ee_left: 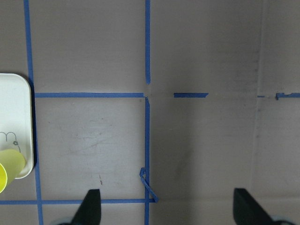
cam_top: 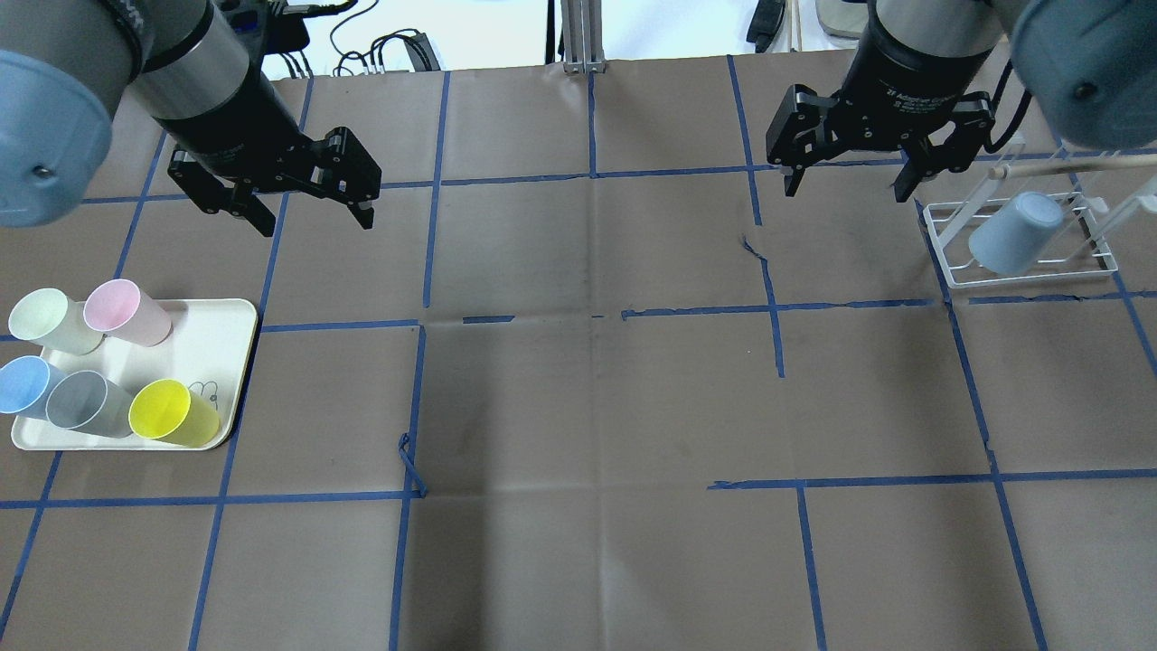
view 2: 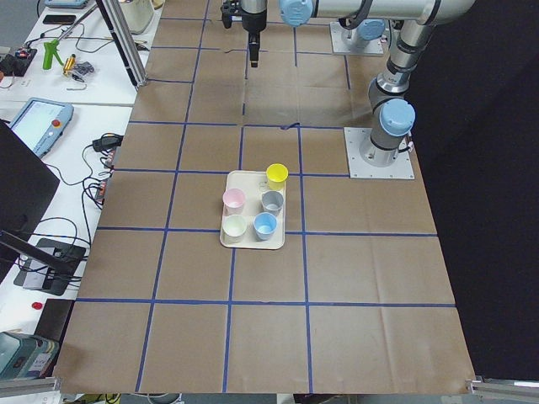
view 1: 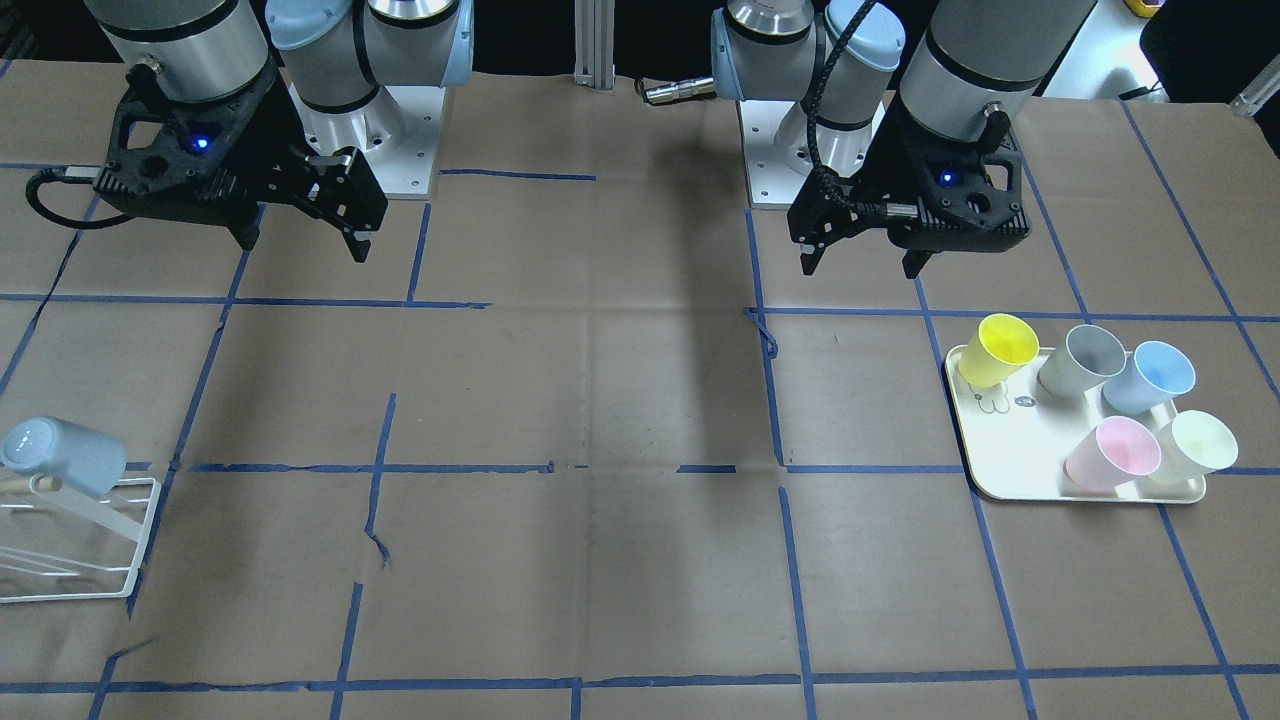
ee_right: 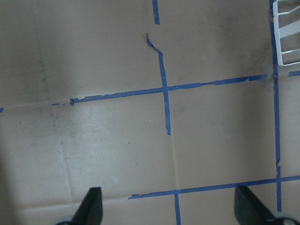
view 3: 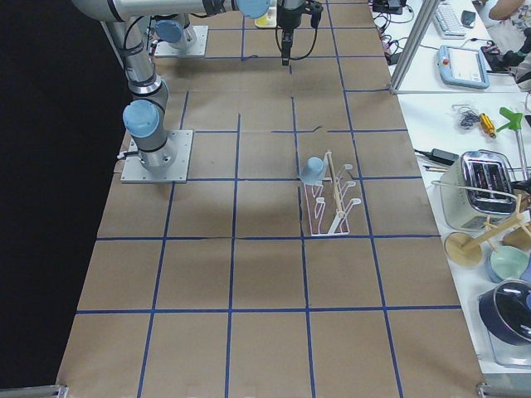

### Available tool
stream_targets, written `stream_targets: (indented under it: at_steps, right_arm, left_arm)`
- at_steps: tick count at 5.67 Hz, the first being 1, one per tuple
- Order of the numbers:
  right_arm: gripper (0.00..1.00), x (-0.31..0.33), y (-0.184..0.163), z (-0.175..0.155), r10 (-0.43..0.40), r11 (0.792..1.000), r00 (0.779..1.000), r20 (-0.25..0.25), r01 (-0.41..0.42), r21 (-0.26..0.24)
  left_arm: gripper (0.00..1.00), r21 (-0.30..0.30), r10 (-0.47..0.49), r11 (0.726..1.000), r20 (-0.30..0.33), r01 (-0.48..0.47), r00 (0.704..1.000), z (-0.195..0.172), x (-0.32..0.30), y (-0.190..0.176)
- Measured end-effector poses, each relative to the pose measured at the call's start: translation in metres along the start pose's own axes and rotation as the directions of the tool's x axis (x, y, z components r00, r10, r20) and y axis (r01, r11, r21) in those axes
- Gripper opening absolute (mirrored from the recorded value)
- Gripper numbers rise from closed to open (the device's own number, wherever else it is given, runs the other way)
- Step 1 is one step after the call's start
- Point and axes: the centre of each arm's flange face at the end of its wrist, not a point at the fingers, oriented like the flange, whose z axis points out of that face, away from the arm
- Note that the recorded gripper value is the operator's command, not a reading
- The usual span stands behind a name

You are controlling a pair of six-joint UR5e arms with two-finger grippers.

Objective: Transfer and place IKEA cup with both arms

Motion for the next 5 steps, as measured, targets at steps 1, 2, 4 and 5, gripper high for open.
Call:
stream_targets:
  at_steps: [1, 2, 4, 5]
  right_arm:
    - [1.0, 0.0002, -0.0001, 0.0003, 0.0, 1.0, 1.0, -0.001, 0.0, 0.0]
    - [1.0, 0.0003, 0.0, 0.0009, 0.0, 1.0, 1.0, -0.001, 0.0, -0.001]
    - [1.0, 0.0001, 0.0002, 0.0018, 0.0, 1.0, 1.0, 0.001, 0.0, -0.003]
    - [1.0, -0.0002, 0.0001, 0.0024, 0.0, 1.0, 1.0, 0.003, 0.0, -0.005]
  left_arm:
    - [0.98, 0.0, 0.0, 1.0, 0.0, 0.0, 1.0, 0.0, 0.0, 0.0]
    - [0.98, 0.001, 0.0, 1.0, -0.001, 0.0, 1.0, -0.0003, 0.0001, -0.0001]
    - [0.98, 0.001, 0.0, 1.0, -0.001, 0.0, 1.0, -0.0003, 0.0001, -0.0001]
    - [0.98, 0.0, 0.0, 1.0, -0.001, 0.0, 1.0, -0.0001, 0.0001, -0.0002]
